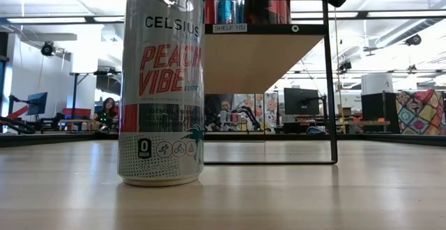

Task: Place canned beverage on shelf
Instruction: Put the red black soda can on the shelf aligned with the other red black soda can

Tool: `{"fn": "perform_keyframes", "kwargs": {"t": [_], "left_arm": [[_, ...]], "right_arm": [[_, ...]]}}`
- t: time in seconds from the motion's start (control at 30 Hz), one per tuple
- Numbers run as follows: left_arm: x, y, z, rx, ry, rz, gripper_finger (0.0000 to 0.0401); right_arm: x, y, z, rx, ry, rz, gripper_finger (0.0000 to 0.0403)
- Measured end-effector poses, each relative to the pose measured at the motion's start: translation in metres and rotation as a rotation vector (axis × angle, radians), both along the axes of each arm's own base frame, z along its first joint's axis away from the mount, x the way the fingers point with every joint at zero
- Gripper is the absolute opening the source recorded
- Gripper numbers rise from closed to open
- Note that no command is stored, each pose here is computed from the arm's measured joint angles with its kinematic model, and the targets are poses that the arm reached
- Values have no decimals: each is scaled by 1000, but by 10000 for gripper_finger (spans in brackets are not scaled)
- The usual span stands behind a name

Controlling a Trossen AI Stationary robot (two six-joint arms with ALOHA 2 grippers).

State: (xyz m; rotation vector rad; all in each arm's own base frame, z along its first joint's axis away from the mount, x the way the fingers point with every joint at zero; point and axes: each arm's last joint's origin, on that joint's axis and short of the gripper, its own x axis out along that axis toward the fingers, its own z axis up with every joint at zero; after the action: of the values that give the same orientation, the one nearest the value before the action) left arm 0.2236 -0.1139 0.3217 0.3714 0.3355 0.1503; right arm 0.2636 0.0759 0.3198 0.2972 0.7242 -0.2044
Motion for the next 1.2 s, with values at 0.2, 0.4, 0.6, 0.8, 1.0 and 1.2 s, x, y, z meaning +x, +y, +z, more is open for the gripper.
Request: {"fn": "perform_keyframes", "kwargs": {"t": [0.2, 0.4, 0.6, 0.8, 1.0, 1.2], "left_arm": [[0, 0, 0, -1, -1, 2, 0], [0, 0, 0, -1, -1, 2, 0], [0, 0, 0, -1, -1, 2, 0], [0, 0, 0, -2, -1, 2, 0], [0, 0, 0, -2, -1, 2, 0], [0, 0, 0, -2, -2, 2, 0]], "right_arm": [[7, 5, -4, 4, 3, 33, 9], [8, 7, -5, 20, 0, 39, 9], [1, -1, -3, -19, 24, -13, 9], [4, -10, -4, -115, 22, -51, 9], [10, -12, -4, -137, 1, -33, 9], [12, -10, -3, -78, -20, 23, 9]]}}
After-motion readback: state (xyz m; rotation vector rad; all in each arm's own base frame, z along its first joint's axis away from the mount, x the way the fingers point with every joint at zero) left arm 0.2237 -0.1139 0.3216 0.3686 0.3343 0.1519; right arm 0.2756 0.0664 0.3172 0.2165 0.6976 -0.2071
